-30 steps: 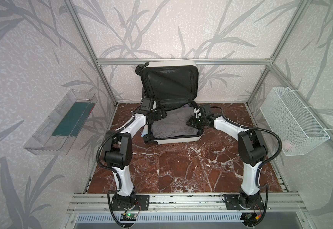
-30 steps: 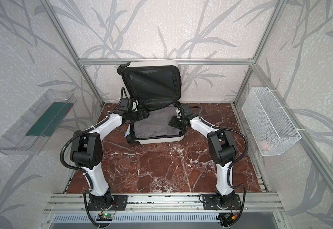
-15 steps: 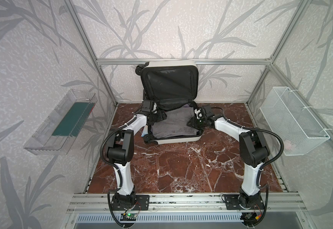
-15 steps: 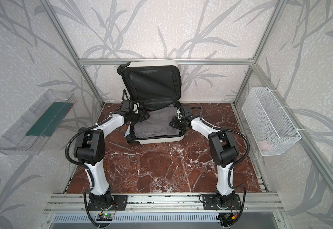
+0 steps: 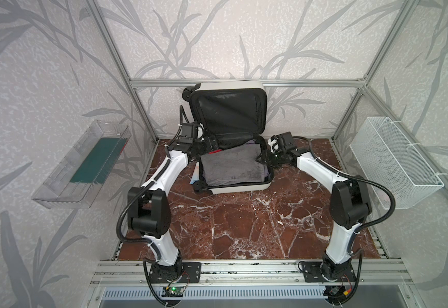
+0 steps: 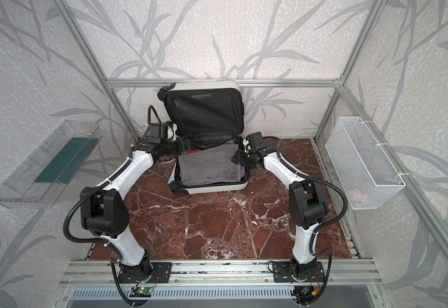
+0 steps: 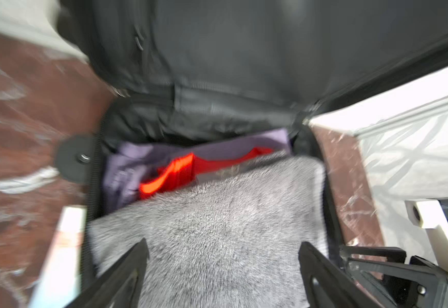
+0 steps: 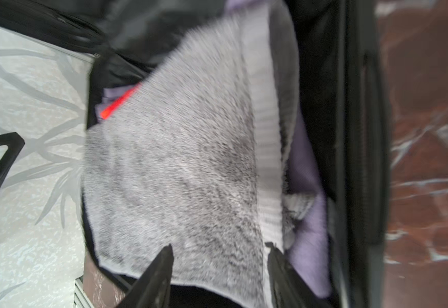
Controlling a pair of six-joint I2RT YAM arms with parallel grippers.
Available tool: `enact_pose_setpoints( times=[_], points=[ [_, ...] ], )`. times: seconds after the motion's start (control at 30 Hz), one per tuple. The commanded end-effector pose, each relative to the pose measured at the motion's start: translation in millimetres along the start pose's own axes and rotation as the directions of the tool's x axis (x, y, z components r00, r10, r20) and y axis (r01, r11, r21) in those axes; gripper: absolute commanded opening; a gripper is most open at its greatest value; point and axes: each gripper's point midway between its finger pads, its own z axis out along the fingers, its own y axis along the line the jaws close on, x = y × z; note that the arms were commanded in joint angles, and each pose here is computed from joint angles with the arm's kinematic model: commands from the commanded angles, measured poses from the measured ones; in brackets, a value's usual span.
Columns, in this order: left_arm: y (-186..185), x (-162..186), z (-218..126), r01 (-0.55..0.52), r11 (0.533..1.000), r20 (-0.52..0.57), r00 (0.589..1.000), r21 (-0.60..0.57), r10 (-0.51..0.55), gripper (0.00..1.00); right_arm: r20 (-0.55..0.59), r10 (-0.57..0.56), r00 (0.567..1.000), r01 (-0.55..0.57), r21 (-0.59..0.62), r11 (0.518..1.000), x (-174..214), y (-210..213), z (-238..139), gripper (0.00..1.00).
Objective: Pack the luggage
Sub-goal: 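Raise both grippers out of the suitcase and move them apart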
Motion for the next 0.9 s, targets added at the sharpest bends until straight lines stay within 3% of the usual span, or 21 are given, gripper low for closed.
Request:
enact_pose_setpoints(
  times=[0.0,0.2,0.57,0.73,0.87],
  points=[
    [43.1,5.9,-3.1,0.056,0.995,-0.001,0.998,-0.082,-0.056,0.91,0.065,-0.067,0.996,0.066,0.015,0.998,-15.0,13.1,-44.6,0.64],
    [73.3,18.4,7.1,0.083,0.990,-0.040,0.995,-0.117,-0.088,0.91,0.107,-0.120,0.987,0.097,0.202,0.975,-6.9,-24.5,-70.2,0.73],
    [85.2,57.2,42.4,0.115,0.990,-0.142,0.982,-0.076,-0.125,0.91,-0.065,-0.072,0.995,0.086,0.261,0.962,25.3,-64.0,-20.6,0.74],
    [79.9,67.6,55.8,0.125,0.991,-0.169,0.977,-0.055,-0.133,0.91,-0.087,-0.031,0.996,0.055,0.288,0.956,28.8,-78.3,-4.0,0.70],
    [69.6,73.4,66.7,0.114,0.993,-0.190,0.974,-0.036,-0.119,0.91,-0.082,0.041,0.996,-0.013,0.314,0.949,31.4,-98.8,-0.3,0.57]
  ],
)
